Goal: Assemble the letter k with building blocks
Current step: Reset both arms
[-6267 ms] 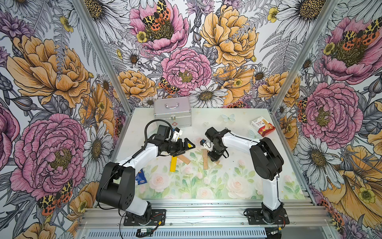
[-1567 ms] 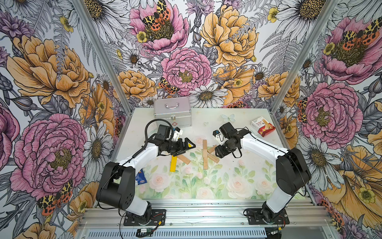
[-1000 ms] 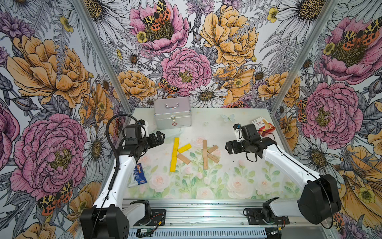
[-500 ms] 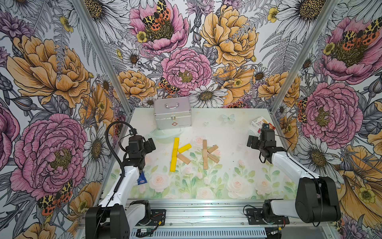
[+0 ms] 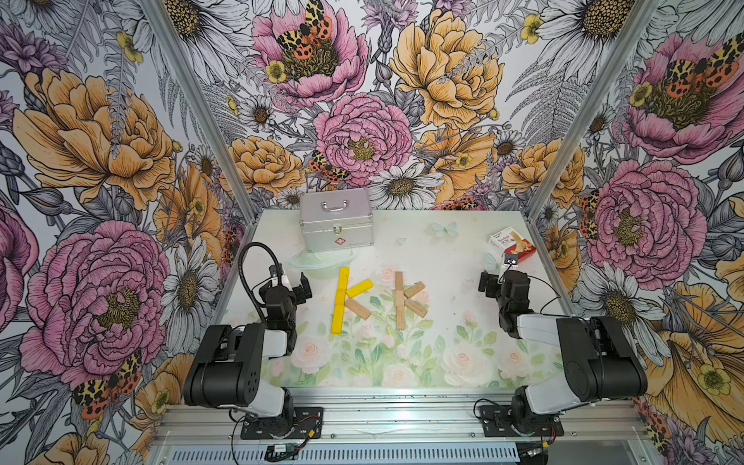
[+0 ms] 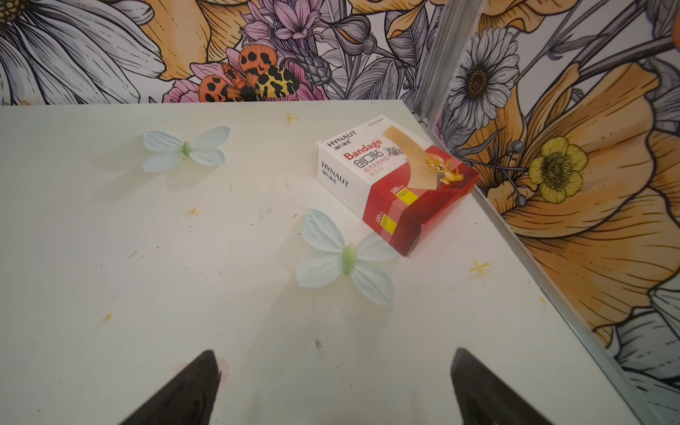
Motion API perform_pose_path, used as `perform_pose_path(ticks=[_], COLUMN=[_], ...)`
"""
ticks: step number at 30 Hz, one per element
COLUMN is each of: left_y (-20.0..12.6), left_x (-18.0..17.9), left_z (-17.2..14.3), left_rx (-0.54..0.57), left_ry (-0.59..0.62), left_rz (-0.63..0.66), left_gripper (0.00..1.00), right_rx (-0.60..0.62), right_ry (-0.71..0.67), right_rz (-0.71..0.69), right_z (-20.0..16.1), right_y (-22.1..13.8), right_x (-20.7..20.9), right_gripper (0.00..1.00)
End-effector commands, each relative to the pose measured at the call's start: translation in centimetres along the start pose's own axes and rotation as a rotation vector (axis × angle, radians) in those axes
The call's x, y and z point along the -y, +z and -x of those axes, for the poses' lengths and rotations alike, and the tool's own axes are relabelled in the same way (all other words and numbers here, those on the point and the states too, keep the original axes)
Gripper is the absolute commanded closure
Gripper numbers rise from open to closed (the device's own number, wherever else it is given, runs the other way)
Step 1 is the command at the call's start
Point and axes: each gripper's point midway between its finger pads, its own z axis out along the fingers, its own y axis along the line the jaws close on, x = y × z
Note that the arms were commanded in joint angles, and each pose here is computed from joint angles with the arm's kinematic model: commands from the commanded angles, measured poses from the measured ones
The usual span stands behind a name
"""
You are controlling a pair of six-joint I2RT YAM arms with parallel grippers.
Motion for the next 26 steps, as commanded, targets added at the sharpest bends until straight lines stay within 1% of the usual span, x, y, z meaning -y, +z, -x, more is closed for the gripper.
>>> perform_pose_path(ticks=[1, 4, 5, 8, 9, 13, 20, 22, 24, 26], left_y=[-0.6, -0.4, -0.5, -0.5, -0.5, -0.5, -0.2, 0.3, 0.7, 0.2], left_x=[0.7, 0.4, 0.5, 1.4, 1.7, 2.0, 2.0, 2.5, 2.5, 2.5], left_z=[3.6, 3.6, 3.6, 3.5, 3.5, 3.5, 3.4, 3.4, 3.2, 3.3], left_rx=[0.162, 0.158, 0.158, 0.158, 0.158, 0.155, 0.140, 0.112, 0.092, 0.112], left_ry=[0.030, 0.016, 0.018, 0.047, 0.058, 0.071, 0.074, 0.074, 0.072, 0.072], left_rz=[0.007, 0.014, 0.010, -0.027, -0.031, -0.042, -0.047, -0.086, -0.095, -0.090], left_gripper=[0.01, 0.01, 0.01, 0.01, 0.01, 0.01, 0.01, 0.01, 0.01, 0.01], right_rx=[0.132, 0.152, 0.135, 0.186, 0.182, 0.151, 0.152, 0.151, 0.152, 0.151], right_ry=[0.034, 0.023, 0.024, -0.025, -0.025, 0.038, 0.038, 0.037, 0.037, 0.037], right_rz=[-0.009, 0.002, -0.001, 0.024, 0.020, -0.033, -0.034, -0.036, -0.035, -0.034], right_z=[2.9, 2.7, 2.4, 2.7, 2.6, 2.6, 2.6, 2.6, 2.6, 2.6], right_y=[-0.2, -0.3, -0.3, -1.1, -1.1, -0.4, -0.5, -0.5, -0.5, -0.5], right_x=[0.5, 0.3, 0.3, -0.9, -0.9, 0.7, 0.8, 0.8, 0.8, 0.8], right_gripper=[0.01, 0.01, 0.01, 0.01, 0.00, 0.01, 0.01, 0.01, 0.01, 0.01])
